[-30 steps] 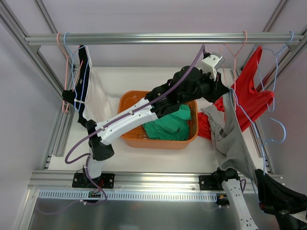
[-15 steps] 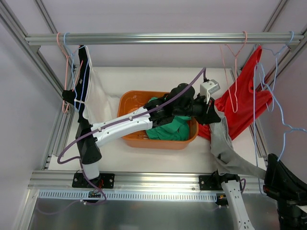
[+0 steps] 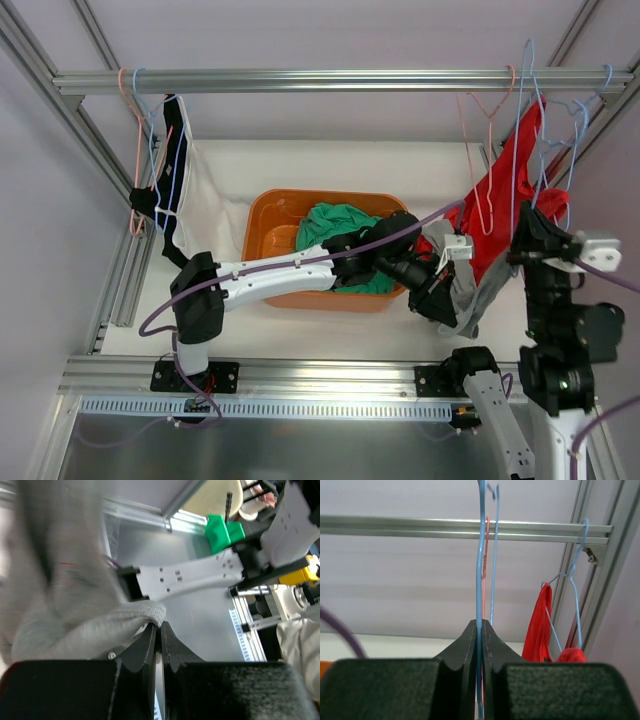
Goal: Remove the tank top from the hanger
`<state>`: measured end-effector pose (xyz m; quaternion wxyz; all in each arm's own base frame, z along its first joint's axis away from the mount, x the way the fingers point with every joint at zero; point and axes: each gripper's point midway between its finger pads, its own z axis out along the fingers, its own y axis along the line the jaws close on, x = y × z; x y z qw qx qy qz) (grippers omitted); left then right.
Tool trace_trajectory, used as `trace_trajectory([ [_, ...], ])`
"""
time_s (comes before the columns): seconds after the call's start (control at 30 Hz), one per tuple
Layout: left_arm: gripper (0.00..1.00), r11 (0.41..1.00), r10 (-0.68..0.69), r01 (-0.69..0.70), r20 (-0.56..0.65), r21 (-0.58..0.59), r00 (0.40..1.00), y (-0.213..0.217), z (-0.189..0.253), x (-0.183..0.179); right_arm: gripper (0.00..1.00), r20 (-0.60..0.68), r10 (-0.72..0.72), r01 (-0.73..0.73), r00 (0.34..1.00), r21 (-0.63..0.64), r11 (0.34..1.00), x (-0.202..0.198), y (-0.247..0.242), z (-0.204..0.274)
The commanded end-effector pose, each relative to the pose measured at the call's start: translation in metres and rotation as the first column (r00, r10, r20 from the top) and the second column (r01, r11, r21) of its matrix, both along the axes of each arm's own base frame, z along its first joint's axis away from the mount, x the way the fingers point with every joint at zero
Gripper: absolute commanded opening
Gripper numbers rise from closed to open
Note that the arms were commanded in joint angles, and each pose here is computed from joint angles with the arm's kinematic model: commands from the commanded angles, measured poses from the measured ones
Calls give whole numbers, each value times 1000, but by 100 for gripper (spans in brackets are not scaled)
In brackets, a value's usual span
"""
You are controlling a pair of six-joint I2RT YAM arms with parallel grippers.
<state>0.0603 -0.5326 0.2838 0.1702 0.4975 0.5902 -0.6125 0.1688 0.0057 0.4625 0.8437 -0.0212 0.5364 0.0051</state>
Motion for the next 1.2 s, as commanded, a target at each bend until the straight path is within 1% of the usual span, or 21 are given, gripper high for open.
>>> trace_trajectory([
  [0.0,0,995,-80,82,41,-55,996,6,-1,-10,0,320,-67,73,945,-8,997,0,-8,55],
  [0.03,0,995,-80,82,40,-52,996,6,-2,-10,0,348,-98,88,932,45,995,-3,-15,62],
  [0.1,0,999,-27,29,48,-37,998,2,-8,-2,0,314,-144,120,938,94,988,10,-23,49],
  [0.17,0,996,92,-92,72,0,993,-7,-20,18,0,292,-153,132,944,89,987,10,-25,43],
  [0.23,0,987,145,-150,86,55,986,-12,-38,30,0,310,-172,146,935,105,984,-2,-30,45],
  [0.27,0,972,213,-222,106,81,971,-17,-46,43,0,318,-185,161,930,102,982,-8,-32,47],
  [0.3,0,967,229,-239,112,86,967,-20,-46,47,0,322,-206,180,924,110,978,-14,-37,50],
  [0.37,0,948,259,-275,116,161,959,-24,-71,55,0,267,-279,256,922,118,960,-17,-50,46],
  [0.47,0,943,263,-280,113,179,958,-28,-80,56,0,266,-272,250,925,115,961,-31,-51,50],
  [0.5,0,936,283,-302,119,182,952,-30,-82,60,0,288,-252,230,924,110,967,-48,-49,65],
  [0.53,0,933,294,-313,124,179,948,-29,-80,63,0,99,-234,231,967,40,972,-33,-46,34],
  [0.57,0,930,300,-319,125,181,946,-29,-80,64,0,5,-216,216,976,21,976,-37,-44,25],
  [0.6,0,929,306,-326,131,176,943,-30,-78,65,0,-76,-189,192,979,31,981,-42,-41,18],
  [0.63,0,926,317,-338,139,168,938,-29,-73,68,0,-223,-181,188,958,10,982,-53,-41,3],
  [0.73,19,915,349,-372,155,155,924,-26,-63,73,0,-384,-153,161,911,-11,987,-67,-38,-24],
  [0.83,40,917,360,-379,155,120,920,-21,-41,75,0,-472,-101,102,876,-25,995,-63,-28,-38],
  [0.87,54,917,364,-383,161,109,918,-19,-35,75,0,-489,-88,88,868,-24,996,-60,-25,-39],
  [0.9,75,919,368,-386,173,85,914,-13,-20,75,0,-504,-75,78,860,-17,997,-58,-22,-42],
  [0.97,87,914,384,-402,194,59,903,-4,-4,76,0,-521,-56,58,852,-12,998,-55,-18,-44],
  [1.0,98,914,390,-404,218,22,895,5,15,75,0,-542,-47,50,839,-9,999,-49,-16,-46],
  [1.17,99,902,429,-424,274,-80,861,38,63,72,0,-584,-41,51,811,2,999,-27,-11,-49],
])
